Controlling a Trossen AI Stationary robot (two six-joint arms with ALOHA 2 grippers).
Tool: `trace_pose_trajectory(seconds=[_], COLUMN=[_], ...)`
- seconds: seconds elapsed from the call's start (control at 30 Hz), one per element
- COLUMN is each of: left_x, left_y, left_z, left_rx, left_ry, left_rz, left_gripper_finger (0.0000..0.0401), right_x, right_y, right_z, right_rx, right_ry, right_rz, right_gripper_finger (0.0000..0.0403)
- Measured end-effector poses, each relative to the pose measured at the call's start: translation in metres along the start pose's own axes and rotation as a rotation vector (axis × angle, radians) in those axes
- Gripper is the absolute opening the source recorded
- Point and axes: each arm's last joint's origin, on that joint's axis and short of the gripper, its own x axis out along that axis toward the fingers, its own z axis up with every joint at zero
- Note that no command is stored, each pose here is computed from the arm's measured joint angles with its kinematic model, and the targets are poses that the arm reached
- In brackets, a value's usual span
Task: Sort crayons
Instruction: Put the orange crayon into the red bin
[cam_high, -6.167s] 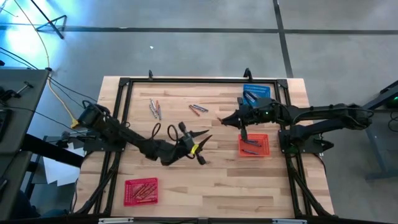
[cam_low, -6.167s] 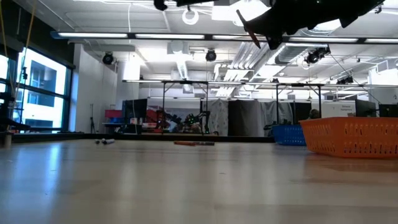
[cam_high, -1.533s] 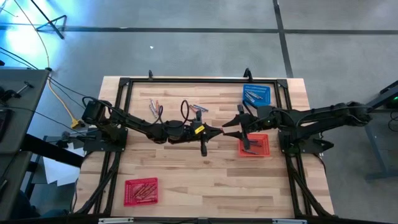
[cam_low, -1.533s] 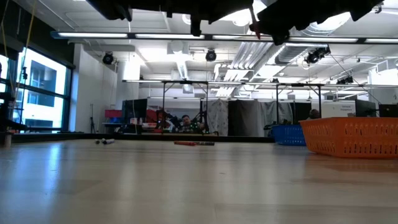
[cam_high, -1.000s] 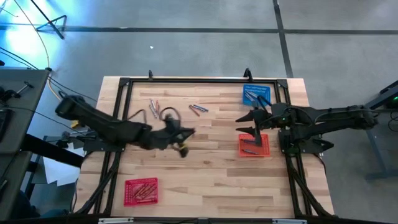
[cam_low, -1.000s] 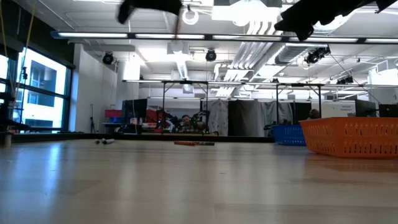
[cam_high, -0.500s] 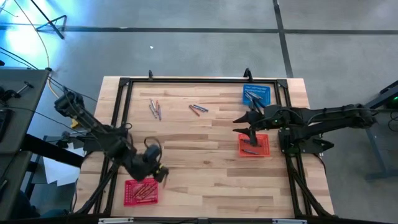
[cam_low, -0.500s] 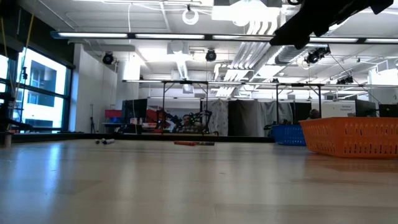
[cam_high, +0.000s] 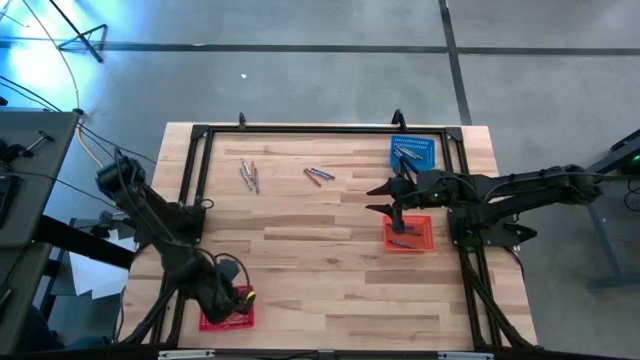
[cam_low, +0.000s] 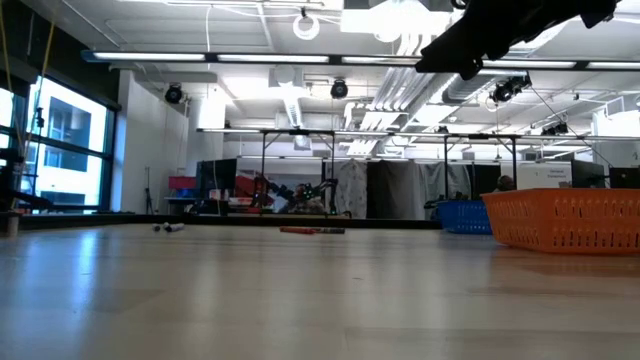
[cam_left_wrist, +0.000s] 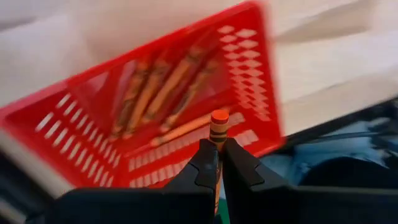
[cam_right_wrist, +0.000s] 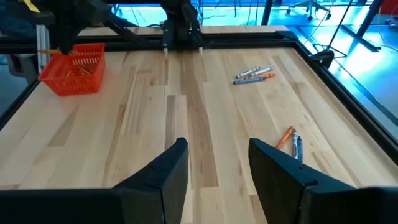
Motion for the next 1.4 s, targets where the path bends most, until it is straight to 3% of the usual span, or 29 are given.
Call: trace_pose_trajectory(seconds=[0.4, 1.4], left_x=[0.016, 0.021], left_y=[0.005, 0.006], left_z=[0.001, 0.004], left_rx=[-0.030, 0.020], left_ry=[-0.017, -0.040], left_rz=[0.129, 0.168], left_gripper_finger=[0.0001, 0.0004], right_x=[0.000, 0.000], right_y=[0.000, 0.000], right_z=[0.000, 0.000], right_rx=[-0.027, -0.053], right_ry=[0.001, 0.000], right_rz=[0.000, 0.000], right_gripper_finger=[0.0161, 0.0161])
